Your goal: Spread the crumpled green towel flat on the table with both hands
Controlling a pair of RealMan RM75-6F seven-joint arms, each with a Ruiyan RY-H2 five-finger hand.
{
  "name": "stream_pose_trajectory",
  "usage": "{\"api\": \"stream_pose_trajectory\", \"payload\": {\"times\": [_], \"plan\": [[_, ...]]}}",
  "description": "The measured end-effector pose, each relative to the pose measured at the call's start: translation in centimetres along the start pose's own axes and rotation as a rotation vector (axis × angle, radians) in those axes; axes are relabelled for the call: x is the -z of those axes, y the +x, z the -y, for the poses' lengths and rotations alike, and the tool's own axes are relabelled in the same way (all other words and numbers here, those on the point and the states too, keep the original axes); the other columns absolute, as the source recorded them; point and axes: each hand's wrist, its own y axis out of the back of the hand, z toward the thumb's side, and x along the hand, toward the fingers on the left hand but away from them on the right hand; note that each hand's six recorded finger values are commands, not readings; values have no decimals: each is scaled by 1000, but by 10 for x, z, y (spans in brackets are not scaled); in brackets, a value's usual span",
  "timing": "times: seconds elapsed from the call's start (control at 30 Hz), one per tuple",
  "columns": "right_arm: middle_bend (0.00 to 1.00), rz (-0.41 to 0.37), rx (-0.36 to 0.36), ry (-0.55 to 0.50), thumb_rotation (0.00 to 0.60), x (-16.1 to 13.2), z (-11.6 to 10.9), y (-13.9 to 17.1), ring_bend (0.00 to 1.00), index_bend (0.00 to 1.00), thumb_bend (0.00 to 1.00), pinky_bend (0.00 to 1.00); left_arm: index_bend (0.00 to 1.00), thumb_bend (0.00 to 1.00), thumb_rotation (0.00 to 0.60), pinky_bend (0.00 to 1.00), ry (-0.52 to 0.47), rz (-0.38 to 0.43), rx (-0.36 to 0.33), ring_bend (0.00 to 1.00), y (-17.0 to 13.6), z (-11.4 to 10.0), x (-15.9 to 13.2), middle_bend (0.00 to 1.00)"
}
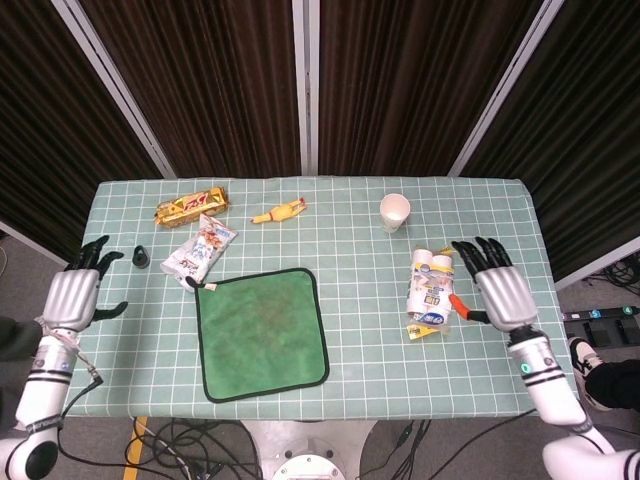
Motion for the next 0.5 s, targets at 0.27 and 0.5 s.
{"api": "stream_pose_trajectory", "payload": {"times": [0.27, 0.5], "plan": [[91, 102, 43, -79, 425, 41, -3, 63, 0, 39, 266, 0, 204, 159, 600, 253, 41, -48, -52, 60, -57, -2, 11, 60], [92, 192, 78, -126, 431, 63, -1, 104, 0, 34, 266, 0, 204, 160, 600, 246, 78, -52, -47, 60, -85, -1, 5, 61]]}}
